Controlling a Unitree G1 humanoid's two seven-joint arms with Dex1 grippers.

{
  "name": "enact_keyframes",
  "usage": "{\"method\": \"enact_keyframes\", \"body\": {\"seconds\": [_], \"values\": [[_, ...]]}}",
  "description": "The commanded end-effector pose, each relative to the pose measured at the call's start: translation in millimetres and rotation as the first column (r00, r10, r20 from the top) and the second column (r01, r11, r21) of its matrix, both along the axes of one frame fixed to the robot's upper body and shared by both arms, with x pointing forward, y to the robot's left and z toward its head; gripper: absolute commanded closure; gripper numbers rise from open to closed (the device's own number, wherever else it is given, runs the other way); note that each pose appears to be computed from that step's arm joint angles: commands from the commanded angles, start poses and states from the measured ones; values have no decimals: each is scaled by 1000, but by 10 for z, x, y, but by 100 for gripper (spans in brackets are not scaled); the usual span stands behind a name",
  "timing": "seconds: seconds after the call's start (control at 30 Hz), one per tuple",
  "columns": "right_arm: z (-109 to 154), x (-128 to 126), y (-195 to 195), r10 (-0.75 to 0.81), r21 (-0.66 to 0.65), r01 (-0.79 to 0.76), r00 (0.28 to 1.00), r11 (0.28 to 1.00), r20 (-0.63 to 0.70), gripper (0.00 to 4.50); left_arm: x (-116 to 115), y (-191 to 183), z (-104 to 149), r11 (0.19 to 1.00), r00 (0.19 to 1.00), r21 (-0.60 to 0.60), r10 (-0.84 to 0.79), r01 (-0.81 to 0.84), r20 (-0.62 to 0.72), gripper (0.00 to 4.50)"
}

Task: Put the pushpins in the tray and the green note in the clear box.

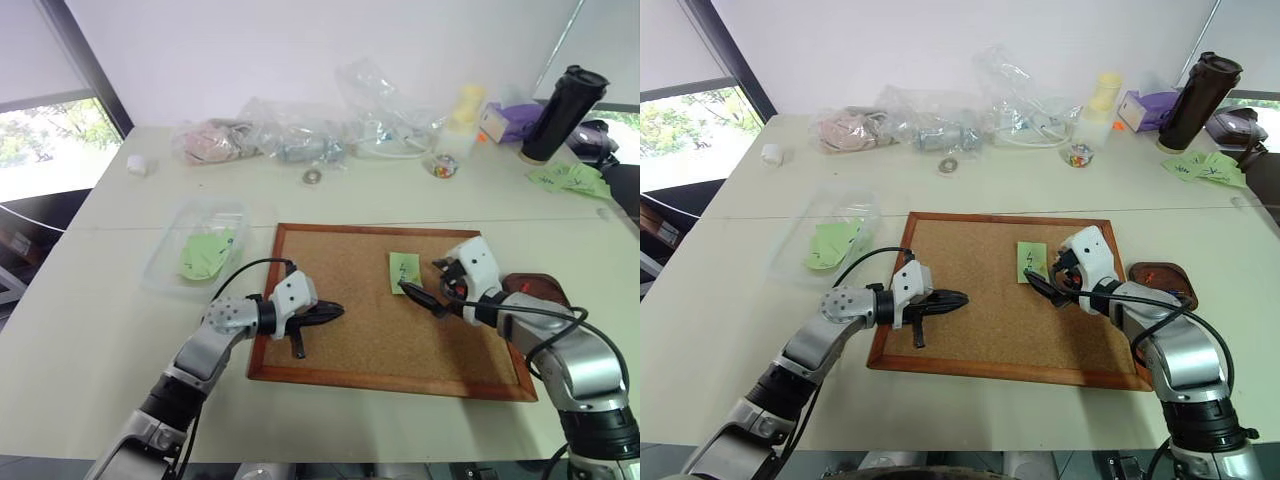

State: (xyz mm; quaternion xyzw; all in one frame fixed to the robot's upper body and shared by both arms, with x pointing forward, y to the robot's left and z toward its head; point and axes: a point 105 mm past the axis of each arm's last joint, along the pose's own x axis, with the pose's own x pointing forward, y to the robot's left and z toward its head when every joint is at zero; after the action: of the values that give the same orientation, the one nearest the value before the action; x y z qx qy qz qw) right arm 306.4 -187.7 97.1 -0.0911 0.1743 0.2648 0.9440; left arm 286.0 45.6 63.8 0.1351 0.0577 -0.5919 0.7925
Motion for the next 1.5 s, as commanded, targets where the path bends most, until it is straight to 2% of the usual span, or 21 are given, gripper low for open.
{"method": "enact_keyframes", "body": {"seconds": [0.03,0.3,0.57,0.87,0.97,1.0,1.03,1.1,1.47,1.5], "values": [[89,47,38,10,7,-11,999,1000,49,3,-48,119,-304,995,995,95,48,-40,-91,450],[75,61,-6,-2,9,1,999,1000,52,3,-58,126,-298,995,995,97,45,-37,-89,450],[111,-58,-4,39,11,-40,999,999,37,3,-53,117,-286,995,995,93,43,-34,-89,450],[86,44,-68,-11,15,10,999,1000,50,3,-52,100,-277,995,995,92,36,-28,-90,450],[59,66,-56,-14,8,13,998,1000,53,88,-54,99,-277,995,995,92,38,-30,-89,450],[44,78,-60,-16,3,16,998,1000,54,144,-54,98,-276,995,995,92,38,-30,-89,450],[34,87,-59,-18,4,18,998,1000,54,176,-54,96,-274,995,995,91,39,-31,-89,450],[19,98,-45,-14,2,14,999,1000,53,287,-52,95,-271,995,995,90,40,-32,-89,450],[-17,91,31,22,-25,-20,998,999,53,287,-52,91,-271,995,995,92,41,-33,-87,450],[-12,88,32,22,-24,-21,998,999,54,314,-52,91,-270,995,995,92,42,-34,-86,450]]}}
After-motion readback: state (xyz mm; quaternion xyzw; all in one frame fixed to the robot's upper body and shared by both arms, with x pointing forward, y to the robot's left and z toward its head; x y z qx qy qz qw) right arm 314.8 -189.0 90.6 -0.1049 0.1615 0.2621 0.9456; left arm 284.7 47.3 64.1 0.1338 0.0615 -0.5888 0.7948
